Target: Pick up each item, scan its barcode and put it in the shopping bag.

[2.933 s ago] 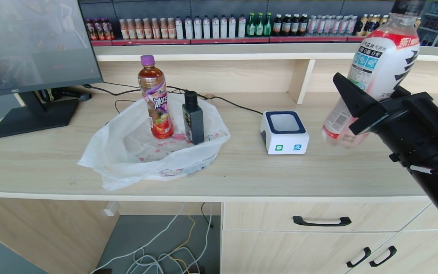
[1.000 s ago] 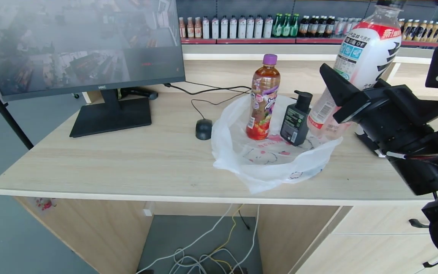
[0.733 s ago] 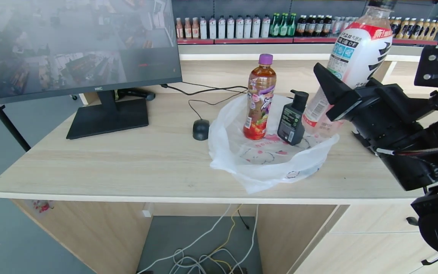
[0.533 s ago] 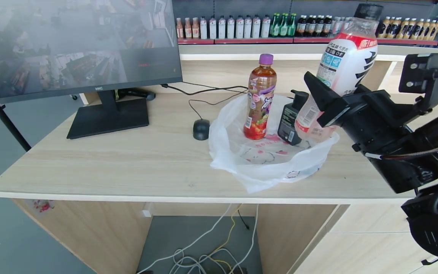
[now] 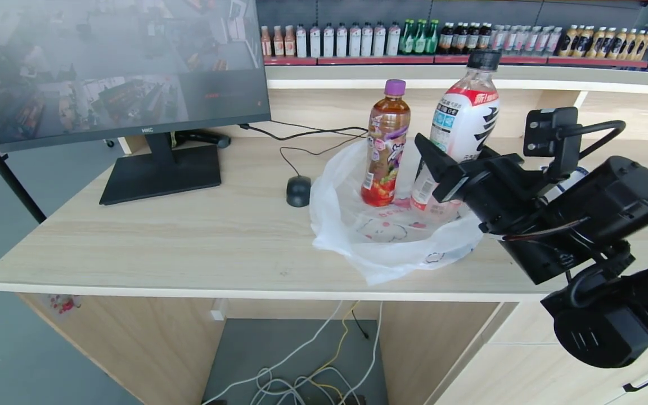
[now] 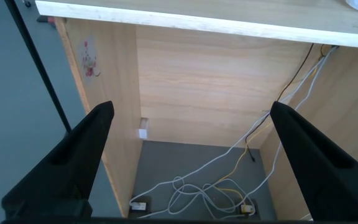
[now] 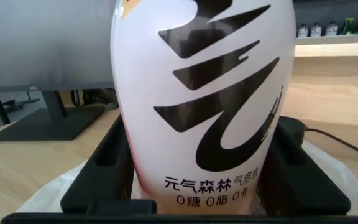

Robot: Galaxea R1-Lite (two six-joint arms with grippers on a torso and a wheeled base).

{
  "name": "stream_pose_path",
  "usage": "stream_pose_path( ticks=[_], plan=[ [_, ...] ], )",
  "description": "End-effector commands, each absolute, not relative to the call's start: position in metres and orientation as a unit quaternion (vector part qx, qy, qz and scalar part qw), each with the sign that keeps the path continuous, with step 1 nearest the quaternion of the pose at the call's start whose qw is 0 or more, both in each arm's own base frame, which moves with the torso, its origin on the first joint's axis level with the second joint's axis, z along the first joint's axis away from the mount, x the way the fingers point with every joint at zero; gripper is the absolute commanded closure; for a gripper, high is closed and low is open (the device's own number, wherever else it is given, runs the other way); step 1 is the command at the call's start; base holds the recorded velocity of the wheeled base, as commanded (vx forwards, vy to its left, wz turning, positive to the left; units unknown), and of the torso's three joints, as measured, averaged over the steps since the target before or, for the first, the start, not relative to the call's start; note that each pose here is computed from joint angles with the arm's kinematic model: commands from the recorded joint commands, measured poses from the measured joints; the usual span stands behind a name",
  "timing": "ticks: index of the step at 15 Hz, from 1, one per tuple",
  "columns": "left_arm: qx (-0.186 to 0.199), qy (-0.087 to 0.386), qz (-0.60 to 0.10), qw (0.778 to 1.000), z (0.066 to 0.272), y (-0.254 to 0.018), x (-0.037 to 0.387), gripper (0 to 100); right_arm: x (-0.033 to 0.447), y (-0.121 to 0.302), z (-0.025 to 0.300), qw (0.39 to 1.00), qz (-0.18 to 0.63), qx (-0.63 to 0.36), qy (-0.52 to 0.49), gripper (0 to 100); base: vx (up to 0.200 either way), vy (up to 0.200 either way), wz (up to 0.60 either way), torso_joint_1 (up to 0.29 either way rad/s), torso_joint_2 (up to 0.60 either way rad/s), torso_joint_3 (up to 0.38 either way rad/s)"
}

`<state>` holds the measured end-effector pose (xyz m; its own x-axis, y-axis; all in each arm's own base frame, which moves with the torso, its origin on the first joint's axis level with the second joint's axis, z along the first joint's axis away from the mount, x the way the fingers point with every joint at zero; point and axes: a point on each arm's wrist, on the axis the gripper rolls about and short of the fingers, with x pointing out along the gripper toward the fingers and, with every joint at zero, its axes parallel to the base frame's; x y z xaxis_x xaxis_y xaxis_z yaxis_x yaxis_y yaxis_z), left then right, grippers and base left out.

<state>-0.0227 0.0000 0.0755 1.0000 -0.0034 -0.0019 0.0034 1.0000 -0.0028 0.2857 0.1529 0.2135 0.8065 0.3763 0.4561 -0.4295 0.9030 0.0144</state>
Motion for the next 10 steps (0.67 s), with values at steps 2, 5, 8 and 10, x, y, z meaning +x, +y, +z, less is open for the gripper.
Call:
stream_pose_path(
  ticks=[2, 5, 8, 10],
  plan=[
    [-0.002, 0.001, -0.002, 1.000, 0.076, 0.000, -0.023, 0, 0.300, 0.182, 0.190, 0.949, 0.238, 0.056, -0.201, 100, 0.000, 0.000, 0.00, 0.000, 0.00, 0.000],
    [-0.002, 0.001, -0.002, 1.000, 0.076, 0.000, -0.023, 0, 0.304, 0.184, 0.184, 0.950, 0.239, 0.055, -0.194, 100, 0.000, 0.000, 0.00, 0.000, 0.00, 0.000],
    [-0.002, 0.001, -0.001, 1.000, 0.076, 0.000, -0.023, 0, 0.315, 0.182, 0.185, 0.951, 0.228, 0.055, -0.203, 100, 0.000, 0.000, 0.00, 0.000, 0.00, 0.000],
    [-0.002, 0.001, -0.001, 1.000, 0.076, 0.000, -0.023, 0, 0.317, 0.183, 0.183, 0.951, 0.228, 0.055, -0.202, 100, 0.000, 0.000, 0.00, 0.000, 0.00, 0.000]
  ],
)
